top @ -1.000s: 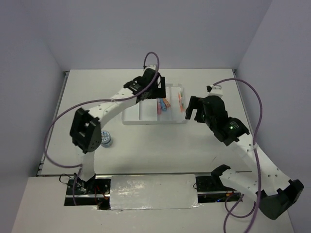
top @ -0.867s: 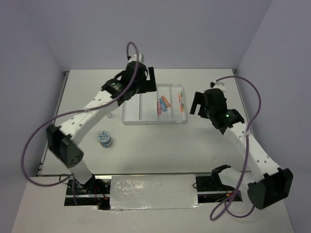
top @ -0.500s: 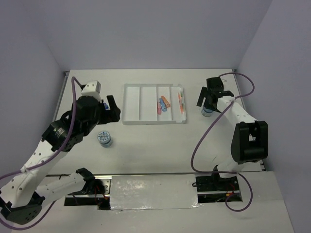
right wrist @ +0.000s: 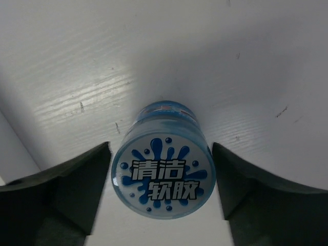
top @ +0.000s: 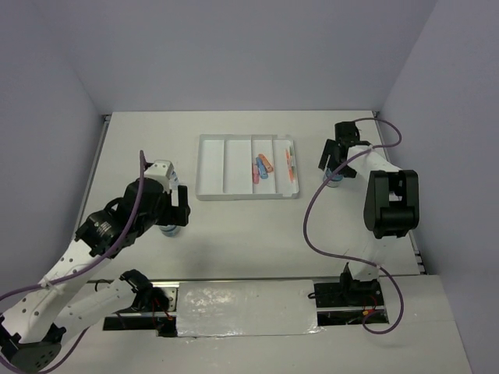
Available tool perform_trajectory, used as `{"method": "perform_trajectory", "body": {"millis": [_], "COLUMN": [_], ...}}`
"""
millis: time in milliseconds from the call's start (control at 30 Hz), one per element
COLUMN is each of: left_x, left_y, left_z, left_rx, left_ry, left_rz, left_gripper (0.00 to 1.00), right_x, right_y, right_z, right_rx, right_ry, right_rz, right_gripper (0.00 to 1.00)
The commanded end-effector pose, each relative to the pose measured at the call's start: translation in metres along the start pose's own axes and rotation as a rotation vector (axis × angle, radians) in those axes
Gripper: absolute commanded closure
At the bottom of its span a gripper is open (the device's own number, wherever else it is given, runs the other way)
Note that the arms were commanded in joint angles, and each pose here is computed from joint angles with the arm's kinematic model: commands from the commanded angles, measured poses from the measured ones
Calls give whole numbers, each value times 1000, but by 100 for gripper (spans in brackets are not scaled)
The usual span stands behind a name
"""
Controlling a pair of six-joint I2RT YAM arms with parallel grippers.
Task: Sort the stationery into containers
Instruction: Pick up the stationery from the center of the board, then place the stationery in the storage box.
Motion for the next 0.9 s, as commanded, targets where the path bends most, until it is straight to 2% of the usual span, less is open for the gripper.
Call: {"method": "perform_trajectory", "body": {"millis": [0,67,133,167,233,333,400,500,633,667,867], "left_x": [-13,-11,-12,-12,-12,-9,-7,-5,-3,-3,-3], "left_y": [7,12,14,16,17,18,18,22,26,27,29], "left_z": [-6,-5,-4,-4,-2,0,4,17,29,30,32], "left_rx": [99,113,112,112,103,85,48,-75,-173,-179,-178], "left_ry": [-10,-13,-8,-2,12,36,58,125,191,196,205], "left_rz": [-124,-136,-148,-158,-169,-183,-187,-195,-210,-212,-226], "left_gripper": [1,1,1,1,1,1,1,1,1,1,1], "right_x": [-23,-21,-18,-19,-17,-21,-15,-9,6,13,23], "right_y": [-2,1,4,12,24,70,96,119,106,92,81], "right_z": [4,3,2,5,13,42,76,125,192,193,269], "right_rx": [-35,-43,-49,-64,-63,-145,-252,-376,-497,-480,-607], "right_ry": [-25,-33,-40,-36,-13,32,95,169,226,235,289], "right_rz": [-53,-64,-68,-84,-112,-222,-273,-297,-201,-171,-173], "right_gripper": [23,47,55,65,75,76,77,76,76,76,76]}}
Point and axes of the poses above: each gripper's point midway between its finger pads, its own y axis back along the fingers, its own z axis along the line the jaws close on, x = y × z, the point moved 8 cm from there along y, back along the fingers, and after that the axes turned 12 degrees about -y, right-handed, at the moved point
